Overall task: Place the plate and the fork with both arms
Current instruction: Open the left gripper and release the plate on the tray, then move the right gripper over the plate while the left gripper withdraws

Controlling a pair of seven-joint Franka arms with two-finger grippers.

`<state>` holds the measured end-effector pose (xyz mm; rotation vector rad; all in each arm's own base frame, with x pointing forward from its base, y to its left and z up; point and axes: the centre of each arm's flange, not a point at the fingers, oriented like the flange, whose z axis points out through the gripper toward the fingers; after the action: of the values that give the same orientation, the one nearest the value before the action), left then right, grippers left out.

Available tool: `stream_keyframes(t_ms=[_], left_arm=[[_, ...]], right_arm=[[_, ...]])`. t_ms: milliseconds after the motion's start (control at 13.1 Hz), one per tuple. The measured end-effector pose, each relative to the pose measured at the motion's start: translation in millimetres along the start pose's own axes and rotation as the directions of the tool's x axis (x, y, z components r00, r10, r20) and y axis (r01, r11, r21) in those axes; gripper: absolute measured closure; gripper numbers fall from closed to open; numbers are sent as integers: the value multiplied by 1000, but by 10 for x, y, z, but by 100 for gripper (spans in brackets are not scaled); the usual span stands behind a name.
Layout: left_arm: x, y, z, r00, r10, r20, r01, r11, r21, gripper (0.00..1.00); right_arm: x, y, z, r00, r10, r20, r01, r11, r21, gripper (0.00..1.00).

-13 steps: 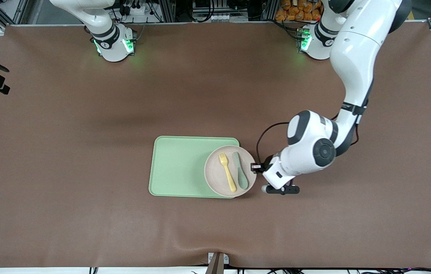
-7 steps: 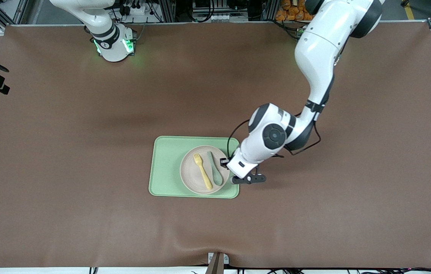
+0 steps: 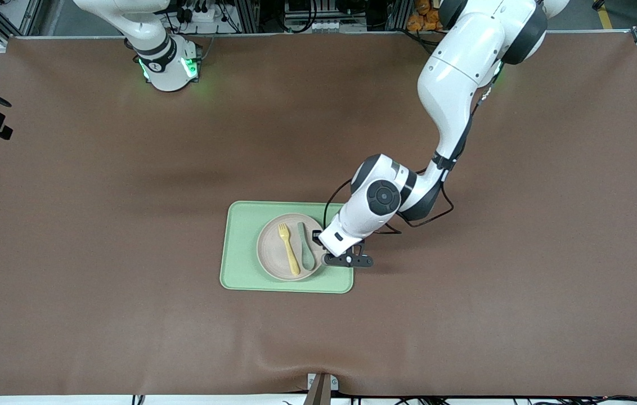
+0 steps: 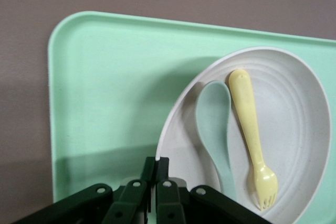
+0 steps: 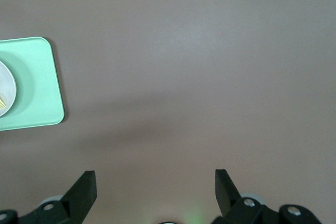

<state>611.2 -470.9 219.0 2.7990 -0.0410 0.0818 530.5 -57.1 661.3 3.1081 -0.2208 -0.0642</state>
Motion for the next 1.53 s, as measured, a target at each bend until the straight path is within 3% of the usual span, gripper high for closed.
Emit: stream_keyframes(t_ms=[458, 917, 1222, 1451, 1528], left_arm=[[-2, -27, -6, 993, 110, 39, -110, 994, 7, 96], [41, -93, 15, 995, 94, 34, -94, 996, -11, 96], [42, -158, 169, 996, 84, 14, -84, 996, -15, 96], [11, -119, 234, 998, 69, 0, -69, 997, -26, 96], [10, -98, 226, 998, 64, -3, -64, 998, -28, 89]], right_arm=[[1, 2, 0, 1000, 0, -1, 0, 1000, 0, 0], [6, -37, -7, 1000, -6, -7, 7, 1000, 3, 0], [15, -99, 2, 1000, -15, -6, 15, 999, 39, 0], [116, -247, 178, 999, -38, 27, 37, 998, 42, 0], [200, -313, 315, 998, -48, 50, 46, 998, 39, 0]])
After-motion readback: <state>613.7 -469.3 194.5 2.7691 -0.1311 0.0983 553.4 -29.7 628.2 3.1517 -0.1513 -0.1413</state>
